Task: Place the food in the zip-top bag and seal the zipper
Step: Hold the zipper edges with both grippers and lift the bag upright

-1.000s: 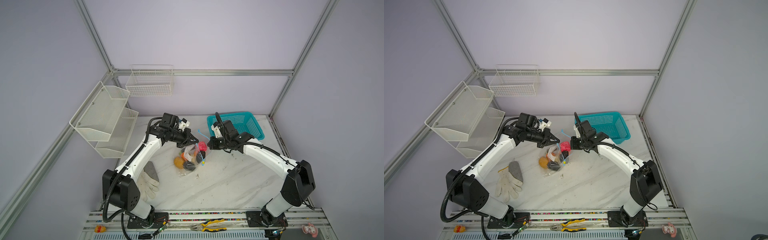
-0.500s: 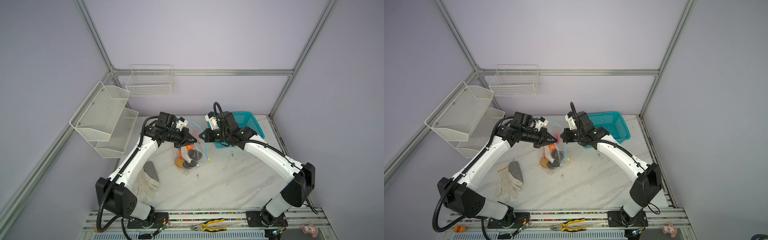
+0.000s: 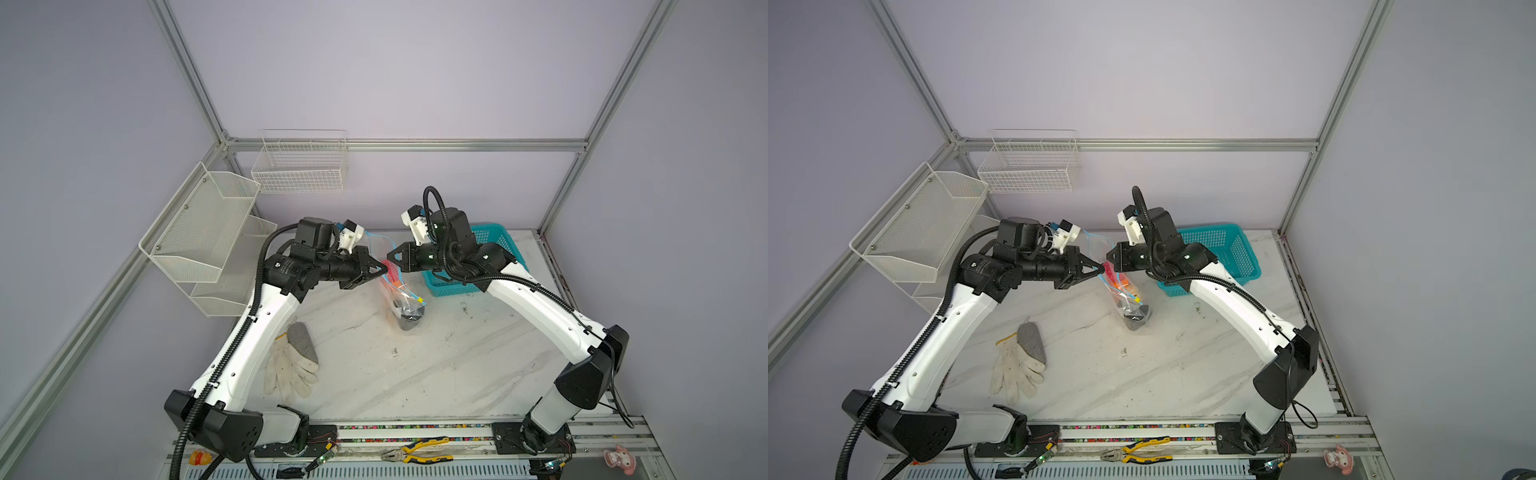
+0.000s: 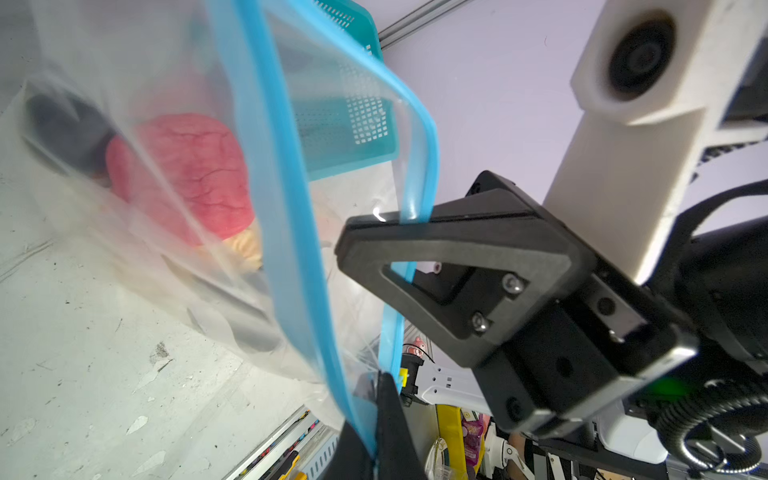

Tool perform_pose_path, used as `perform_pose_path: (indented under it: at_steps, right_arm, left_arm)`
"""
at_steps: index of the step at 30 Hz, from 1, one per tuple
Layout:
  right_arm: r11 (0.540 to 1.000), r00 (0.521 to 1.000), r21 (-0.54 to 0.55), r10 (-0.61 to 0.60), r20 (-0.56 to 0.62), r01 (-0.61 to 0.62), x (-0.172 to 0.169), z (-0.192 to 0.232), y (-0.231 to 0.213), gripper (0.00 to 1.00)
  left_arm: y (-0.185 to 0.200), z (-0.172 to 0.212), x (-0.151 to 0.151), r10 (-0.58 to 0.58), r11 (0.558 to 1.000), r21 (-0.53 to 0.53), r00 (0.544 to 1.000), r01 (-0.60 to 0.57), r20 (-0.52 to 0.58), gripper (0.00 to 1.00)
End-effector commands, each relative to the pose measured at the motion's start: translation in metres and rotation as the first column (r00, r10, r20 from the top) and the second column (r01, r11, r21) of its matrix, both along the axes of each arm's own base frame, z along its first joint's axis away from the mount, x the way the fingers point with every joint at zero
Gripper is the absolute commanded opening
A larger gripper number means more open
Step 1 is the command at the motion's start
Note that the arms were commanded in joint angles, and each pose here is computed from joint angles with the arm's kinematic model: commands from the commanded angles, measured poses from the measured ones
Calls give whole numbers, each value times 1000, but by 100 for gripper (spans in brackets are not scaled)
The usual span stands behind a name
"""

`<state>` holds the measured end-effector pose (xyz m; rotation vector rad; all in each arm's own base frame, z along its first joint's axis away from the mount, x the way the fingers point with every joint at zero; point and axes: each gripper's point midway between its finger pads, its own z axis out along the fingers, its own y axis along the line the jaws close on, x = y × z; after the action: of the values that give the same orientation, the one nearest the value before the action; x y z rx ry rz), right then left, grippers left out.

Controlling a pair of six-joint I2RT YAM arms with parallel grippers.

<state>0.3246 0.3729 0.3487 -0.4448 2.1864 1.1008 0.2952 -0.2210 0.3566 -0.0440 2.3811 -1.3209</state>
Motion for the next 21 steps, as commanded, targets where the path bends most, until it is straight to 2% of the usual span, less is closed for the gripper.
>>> perform_pose_path:
  at_steps: [1,7,10,14,21]
  right_arm:
    - [1000,1000,1,12,17,-12,-4,3,2,0]
    - [1000,1000,-7,16,-27,-16,-2,-28,6,0]
    - [1000,999,-8,25,-33,-25,0,-35,11,0]
    - [999,999,-3,39,-28,-39,5,-34,18,0]
    - [997,997,28,70,35,-71,11,-3,28,0]
  left_arm:
    - [1,11,-6,1,1000,-31,999,1,46,0]
    - [-2,-35,-2,-11,1000,-20,999,10,-46,0]
    - [-4,-46,-1,-20,1000,-23,997,19,-74,0]
    - [-4,-39,1,-17,999,-28,998,16,-55,0]
    - [-2,-11,-4,-9,999,-51,1000,8,-3,0]
